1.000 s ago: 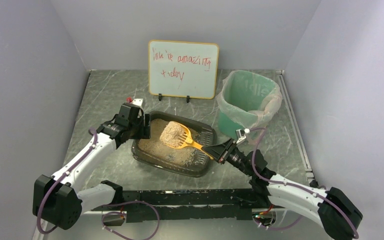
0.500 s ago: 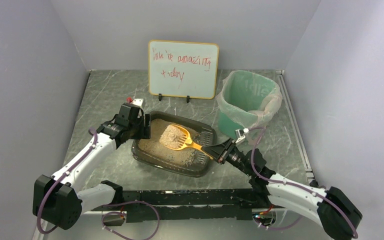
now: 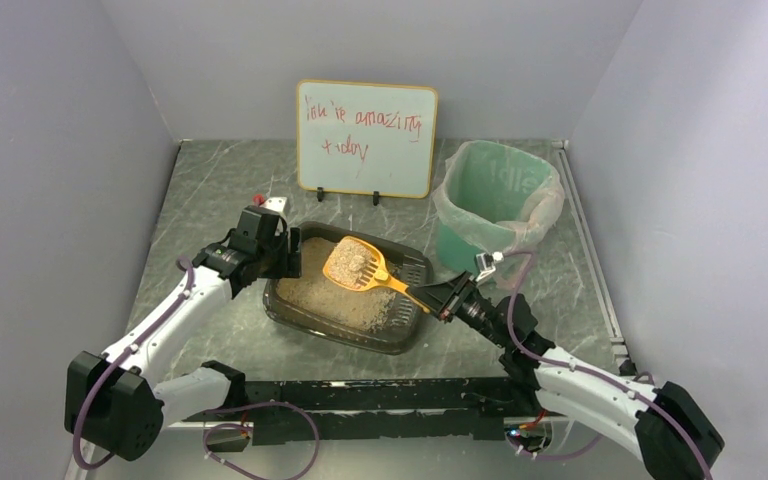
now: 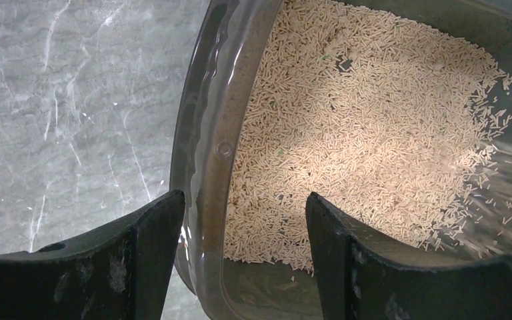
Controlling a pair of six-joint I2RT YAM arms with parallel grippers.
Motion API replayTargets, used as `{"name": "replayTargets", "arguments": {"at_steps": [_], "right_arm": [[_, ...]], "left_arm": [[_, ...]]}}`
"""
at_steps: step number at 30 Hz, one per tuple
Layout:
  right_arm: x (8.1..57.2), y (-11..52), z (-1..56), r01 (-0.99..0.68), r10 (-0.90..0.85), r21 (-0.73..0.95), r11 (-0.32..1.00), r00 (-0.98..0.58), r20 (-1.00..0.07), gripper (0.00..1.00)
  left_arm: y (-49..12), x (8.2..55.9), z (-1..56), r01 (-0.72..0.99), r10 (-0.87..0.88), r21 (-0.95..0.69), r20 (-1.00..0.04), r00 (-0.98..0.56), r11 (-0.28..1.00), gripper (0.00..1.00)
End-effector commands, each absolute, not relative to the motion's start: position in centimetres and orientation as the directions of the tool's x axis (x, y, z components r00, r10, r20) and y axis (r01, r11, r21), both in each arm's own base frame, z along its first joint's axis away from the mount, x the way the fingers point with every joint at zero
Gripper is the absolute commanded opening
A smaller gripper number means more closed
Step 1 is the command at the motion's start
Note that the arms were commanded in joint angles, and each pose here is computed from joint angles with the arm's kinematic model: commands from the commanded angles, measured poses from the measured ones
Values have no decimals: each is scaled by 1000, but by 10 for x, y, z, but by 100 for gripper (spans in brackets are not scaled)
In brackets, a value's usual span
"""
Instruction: Clean the litter box
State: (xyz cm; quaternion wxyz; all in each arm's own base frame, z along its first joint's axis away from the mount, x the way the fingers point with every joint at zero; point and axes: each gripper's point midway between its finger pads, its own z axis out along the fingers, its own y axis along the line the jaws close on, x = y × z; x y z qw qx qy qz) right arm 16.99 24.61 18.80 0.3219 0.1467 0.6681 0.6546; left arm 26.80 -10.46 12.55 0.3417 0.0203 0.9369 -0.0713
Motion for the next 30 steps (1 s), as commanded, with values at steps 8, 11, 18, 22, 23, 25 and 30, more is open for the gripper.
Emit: {"name": "replayTargets", "arguments": {"at_steps": [8,11,18,22,23,25,30], "right_arm": [[178,244,220,-284,651,958,34,-722,-237,0],[172,259,237,-334,596,942,30,-751,-285,0],[167,265,230,-324,560,945,43,-776,-291,0],[177,240,226,-296,662,955,30,-710,-241,0],[169,252,229,-317,606,948,40,-746,-275,0],[167,255,227,-314,581,948,41,-765,-278,0],[167,254,234,-325,578,945,24,-767,-278,0]], "left_arm": [[-109,271,134,98,-21,-141,-666,-745,985,72],[-109,271,134,98,-20,-140,-665,-746,985,72],[-109,271,136,99,-23,-142,-674,-739,985,73],[-110,270,134,102,-18,-142,-663,-748,985,72],[-110,270,135,104,-18,-143,-667,-745,984,72],[-110,271,135,103,-20,-144,-670,-742,984,73],[-109,271,135,99,-22,-142,-671,-741,985,72]]}}
